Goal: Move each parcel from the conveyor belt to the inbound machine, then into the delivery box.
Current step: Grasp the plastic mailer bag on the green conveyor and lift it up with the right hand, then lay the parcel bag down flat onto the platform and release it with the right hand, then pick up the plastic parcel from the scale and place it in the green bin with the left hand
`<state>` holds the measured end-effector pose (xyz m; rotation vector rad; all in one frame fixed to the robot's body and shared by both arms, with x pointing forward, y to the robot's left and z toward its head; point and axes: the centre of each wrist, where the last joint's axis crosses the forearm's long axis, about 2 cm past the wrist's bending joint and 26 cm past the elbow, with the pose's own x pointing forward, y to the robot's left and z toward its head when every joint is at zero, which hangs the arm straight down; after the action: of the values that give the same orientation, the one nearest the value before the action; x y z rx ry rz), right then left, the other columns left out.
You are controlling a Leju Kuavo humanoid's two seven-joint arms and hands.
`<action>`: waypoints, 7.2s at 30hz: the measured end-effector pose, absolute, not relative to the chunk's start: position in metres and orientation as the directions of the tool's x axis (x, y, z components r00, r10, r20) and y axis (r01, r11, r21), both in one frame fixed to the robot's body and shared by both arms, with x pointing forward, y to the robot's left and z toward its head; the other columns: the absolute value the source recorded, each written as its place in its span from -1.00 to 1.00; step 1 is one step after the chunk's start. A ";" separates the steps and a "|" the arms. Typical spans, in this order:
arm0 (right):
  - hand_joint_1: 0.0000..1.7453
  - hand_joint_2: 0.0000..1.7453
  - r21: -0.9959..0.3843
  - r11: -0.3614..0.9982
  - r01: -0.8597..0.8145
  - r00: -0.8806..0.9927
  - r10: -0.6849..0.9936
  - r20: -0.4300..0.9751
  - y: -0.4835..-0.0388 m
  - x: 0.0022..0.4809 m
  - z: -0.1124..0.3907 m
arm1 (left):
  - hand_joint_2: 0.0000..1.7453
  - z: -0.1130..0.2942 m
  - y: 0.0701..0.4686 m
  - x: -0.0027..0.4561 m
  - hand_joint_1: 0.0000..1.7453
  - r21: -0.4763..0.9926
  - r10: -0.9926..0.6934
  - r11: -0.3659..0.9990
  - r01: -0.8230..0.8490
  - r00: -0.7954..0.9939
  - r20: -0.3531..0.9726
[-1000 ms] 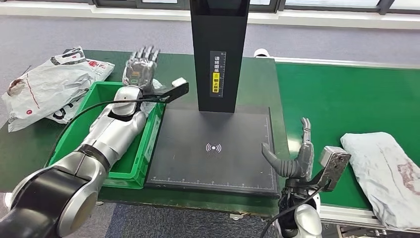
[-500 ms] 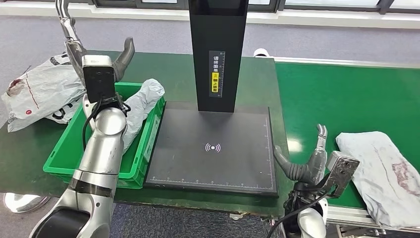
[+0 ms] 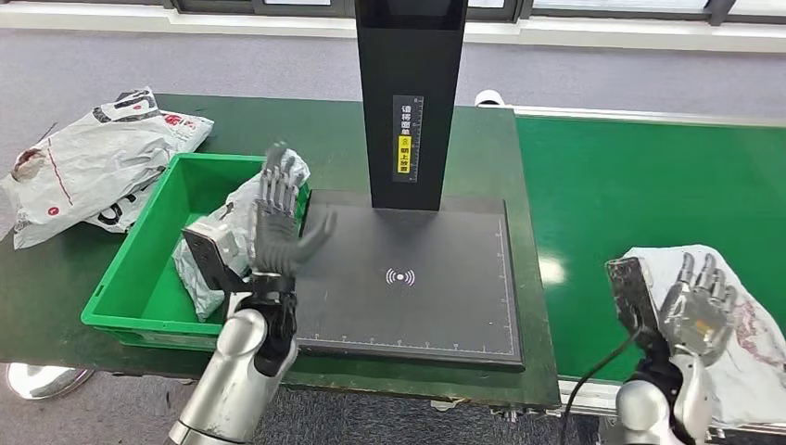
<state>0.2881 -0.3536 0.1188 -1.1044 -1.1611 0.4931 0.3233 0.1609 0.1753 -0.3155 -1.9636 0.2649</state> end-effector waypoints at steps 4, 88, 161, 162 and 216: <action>-1.00 1.00 -0.983 0.183 -0.025 0.551 0.823 0.140 -0.421 0.314 0.109 | 1.00 0.151 0.138 0.304 -1.00 -0.355 0.403 0.912 0.204 -0.300 0.864; 1.00 1.00 -0.133 0.983 -0.128 -0.241 0.099 0.965 -0.259 0.420 0.195 | 1.00 0.107 0.144 0.258 -1.00 -0.267 0.268 0.963 0.045 -0.296 0.917; -1.00 1.00 -0.085 0.843 -0.531 -0.542 -0.261 0.799 -0.177 0.306 0.204 | 1.00 0.113 0.165 0.270 -1.00 -0.038 0.006 0.996 -0.087 -0.342 0.940; -1.00 1.00 -0.081 0.843 -0.532 -0.538 -0.263 0.801 -0.177 0.304 0.202 | 1.00 0.113 0.165 0.270 -1.00 -0.038 0.006 0.995 -0.087 -0.343 0.939; -1.00 1.00 0.232 0.893 -0.386 -0.343 -0.373 0.862 -0.173 0.268 0.183 | 1.00 0.167 0.059 0.384 1.00 0.961 -0.853 0.056 0.270 -0.488 0.187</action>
<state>0.2676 -0.1733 0.1835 0.5543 -1.9607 0.0158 0.3845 0.0593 0.1674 0.6251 -1.4386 -1.5884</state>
